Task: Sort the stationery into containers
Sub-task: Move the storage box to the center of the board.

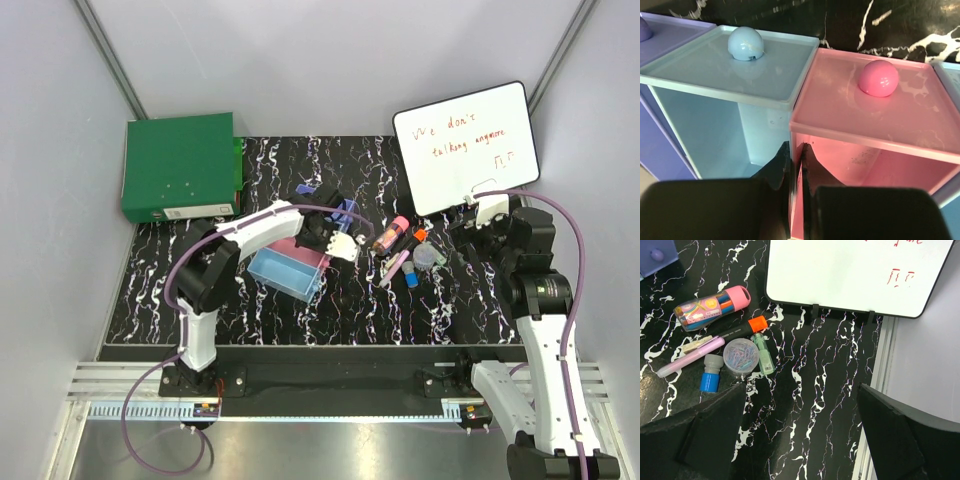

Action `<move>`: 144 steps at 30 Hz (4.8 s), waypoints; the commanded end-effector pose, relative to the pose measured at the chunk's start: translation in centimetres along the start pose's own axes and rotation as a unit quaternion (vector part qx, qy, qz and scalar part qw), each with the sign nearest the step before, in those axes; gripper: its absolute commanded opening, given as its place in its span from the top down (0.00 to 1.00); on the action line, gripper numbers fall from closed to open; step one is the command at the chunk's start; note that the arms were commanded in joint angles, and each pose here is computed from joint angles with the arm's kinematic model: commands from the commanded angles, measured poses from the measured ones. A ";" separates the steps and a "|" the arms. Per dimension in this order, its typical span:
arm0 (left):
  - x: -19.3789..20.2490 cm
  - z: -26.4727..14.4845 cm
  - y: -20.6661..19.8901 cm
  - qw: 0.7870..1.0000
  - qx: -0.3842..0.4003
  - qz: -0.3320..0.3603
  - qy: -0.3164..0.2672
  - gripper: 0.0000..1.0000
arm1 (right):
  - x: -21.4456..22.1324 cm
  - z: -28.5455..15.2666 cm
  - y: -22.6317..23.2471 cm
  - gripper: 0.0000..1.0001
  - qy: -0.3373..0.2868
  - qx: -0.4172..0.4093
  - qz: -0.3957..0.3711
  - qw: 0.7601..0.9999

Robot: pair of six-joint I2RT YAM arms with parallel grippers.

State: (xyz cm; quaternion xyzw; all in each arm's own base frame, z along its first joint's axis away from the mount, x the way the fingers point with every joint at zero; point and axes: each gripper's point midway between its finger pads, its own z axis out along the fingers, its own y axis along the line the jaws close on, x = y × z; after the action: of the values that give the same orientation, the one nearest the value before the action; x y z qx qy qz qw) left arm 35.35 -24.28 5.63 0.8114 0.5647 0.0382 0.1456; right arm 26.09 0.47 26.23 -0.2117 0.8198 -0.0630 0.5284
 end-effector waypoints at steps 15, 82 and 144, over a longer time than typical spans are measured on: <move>-1.0 2.8 6.5 0.943 -0.146 0.298 0.007 1.00 | 0.4 0.6 -0.5 0.00 -0.001 0.017 -0.003 1.000; -3.4 -3.0 12.7 0.878 -0.286 0.361 -0.132 0.93 | 1.5 1.7 -0.5 0.00 0.001 0.029 0.002 1.000; -1.2 -2.5 0.4 0.865 -0.060 -0.475 -0.147 0.88 | 0.2 0.9 -0.4 0.00 -0.012 0.014 -0.003 1.000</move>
State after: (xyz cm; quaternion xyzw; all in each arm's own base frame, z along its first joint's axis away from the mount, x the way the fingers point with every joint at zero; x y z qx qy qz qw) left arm 34.28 -25.21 9.21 0.4420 0.8415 -0.1272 0.2833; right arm 26.47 0.05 24.09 -0.2056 0.8238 -0.0718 0.5233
